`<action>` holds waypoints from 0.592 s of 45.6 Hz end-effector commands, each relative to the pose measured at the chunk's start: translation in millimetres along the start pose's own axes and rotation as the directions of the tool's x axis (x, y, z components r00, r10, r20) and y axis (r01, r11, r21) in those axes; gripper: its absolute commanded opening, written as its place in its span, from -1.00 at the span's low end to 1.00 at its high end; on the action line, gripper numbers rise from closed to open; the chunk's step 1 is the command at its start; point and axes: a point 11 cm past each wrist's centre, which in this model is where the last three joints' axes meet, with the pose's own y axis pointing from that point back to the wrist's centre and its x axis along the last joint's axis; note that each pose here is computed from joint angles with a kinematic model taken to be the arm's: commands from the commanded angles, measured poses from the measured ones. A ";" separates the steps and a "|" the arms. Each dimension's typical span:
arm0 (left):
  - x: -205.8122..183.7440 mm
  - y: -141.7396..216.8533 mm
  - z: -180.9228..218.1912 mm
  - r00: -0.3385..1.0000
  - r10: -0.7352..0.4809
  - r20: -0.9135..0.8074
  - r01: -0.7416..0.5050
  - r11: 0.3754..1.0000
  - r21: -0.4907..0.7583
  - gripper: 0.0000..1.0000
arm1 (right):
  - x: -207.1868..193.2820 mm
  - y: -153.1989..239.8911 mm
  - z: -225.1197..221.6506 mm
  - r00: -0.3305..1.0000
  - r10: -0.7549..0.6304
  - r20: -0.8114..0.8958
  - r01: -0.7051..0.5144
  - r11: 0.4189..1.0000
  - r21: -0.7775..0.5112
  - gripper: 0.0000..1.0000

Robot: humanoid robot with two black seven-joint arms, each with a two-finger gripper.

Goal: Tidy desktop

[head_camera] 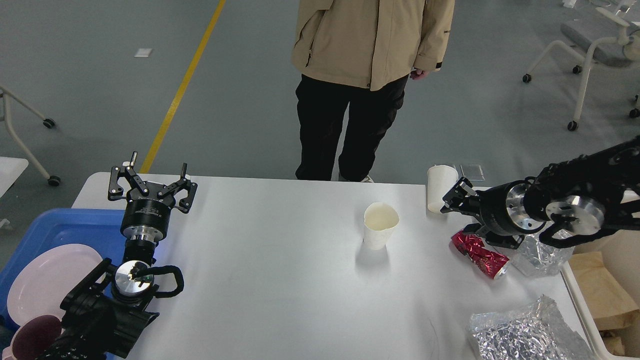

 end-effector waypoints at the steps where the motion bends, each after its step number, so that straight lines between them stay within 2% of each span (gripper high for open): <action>1: 0.0 0.0 0.0 1.000 0.000 0.000 0.000 1.000 0.000 1.00 | 3.2 30.5 -21.2 0.904 0.020 -0.428 -0.030 0.999 -0.018 1.00; 4: 0.0 0.0 0.0 1.000 0.000 0.000 0.000 1.000 0.000 1.00 | 0.7 32.1 -24.1 0.869 -0.007 -0.495 -0.015 0.999 -0.040 1.00; 14: 0.0 0.0 0.0 1.000 0.000 0.000 0.000 1.000 0.000 1.00 | -5.0 13.3 -35.1 0.864 -0.011 -0.503 -0.002 1.000 -0.024 1.00; 20: 0.0 0.0 0.0 1.000 0.000 0.000 0.000 1.000 0.000 1.00 | 4.6 -21.4 -20.9 0.908 0.008 -0.418 -0.027 0.999 -0.038 1.00; 27: 0.0 0.0 0.0 1.000 0.000 0.000 0.000 1.000 0.000 1.00 | 4.7 -70.8 1.4 0.971 0.057 -0.231 -0.066 0.997 -0.031 1.00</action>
